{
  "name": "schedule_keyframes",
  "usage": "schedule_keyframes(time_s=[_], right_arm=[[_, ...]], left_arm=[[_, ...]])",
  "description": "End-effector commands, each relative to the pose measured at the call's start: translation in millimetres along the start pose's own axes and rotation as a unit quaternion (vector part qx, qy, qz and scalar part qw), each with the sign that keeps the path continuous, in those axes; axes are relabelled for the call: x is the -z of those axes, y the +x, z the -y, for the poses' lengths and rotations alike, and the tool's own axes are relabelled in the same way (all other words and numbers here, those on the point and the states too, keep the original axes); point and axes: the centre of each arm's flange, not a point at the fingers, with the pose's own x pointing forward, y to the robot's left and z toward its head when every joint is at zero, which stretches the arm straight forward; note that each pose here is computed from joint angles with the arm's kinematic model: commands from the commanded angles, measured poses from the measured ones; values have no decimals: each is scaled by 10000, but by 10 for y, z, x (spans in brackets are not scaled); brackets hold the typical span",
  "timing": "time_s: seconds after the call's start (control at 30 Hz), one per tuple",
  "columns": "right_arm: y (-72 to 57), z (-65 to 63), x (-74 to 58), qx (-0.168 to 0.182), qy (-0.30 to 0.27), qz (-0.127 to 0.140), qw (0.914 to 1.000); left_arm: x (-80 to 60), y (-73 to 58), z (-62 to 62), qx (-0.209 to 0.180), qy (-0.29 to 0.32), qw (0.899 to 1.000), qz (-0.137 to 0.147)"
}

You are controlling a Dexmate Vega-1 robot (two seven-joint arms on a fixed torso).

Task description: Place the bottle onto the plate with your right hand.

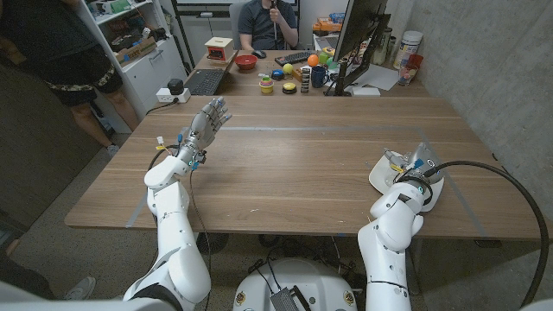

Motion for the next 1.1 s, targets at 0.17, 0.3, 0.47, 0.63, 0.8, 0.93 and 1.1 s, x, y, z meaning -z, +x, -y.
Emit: schedule_keyframes(time_s=[0.17,0.3,0.47,0.63,0.8,0.93,1.1], right_arm=[[7,113,-48,152,101,253,9995],[-4,152,-85,285,51,356,9989],[-16,197,-140,434,-14,456,9980],[-7,243,-179,450,12,537,9975],[0,281,-209,550,-3,613,9966],[3,304,-244,599,-71,650,9961],[11,340,-275,612,-67,683,9958]], left_arm=[[-10,12,19,-9,28,10000,9],[-8,10,23,-27,16,10000,4],[-11,13,22,-29,21,10000,13],[-7,8,19,-48,17,10000,23],[-1,0,12,-61,9,10000,25],[-4,-4,4,-60,17,10000,16],[-6,-6,5,-64,24,10000,20]])
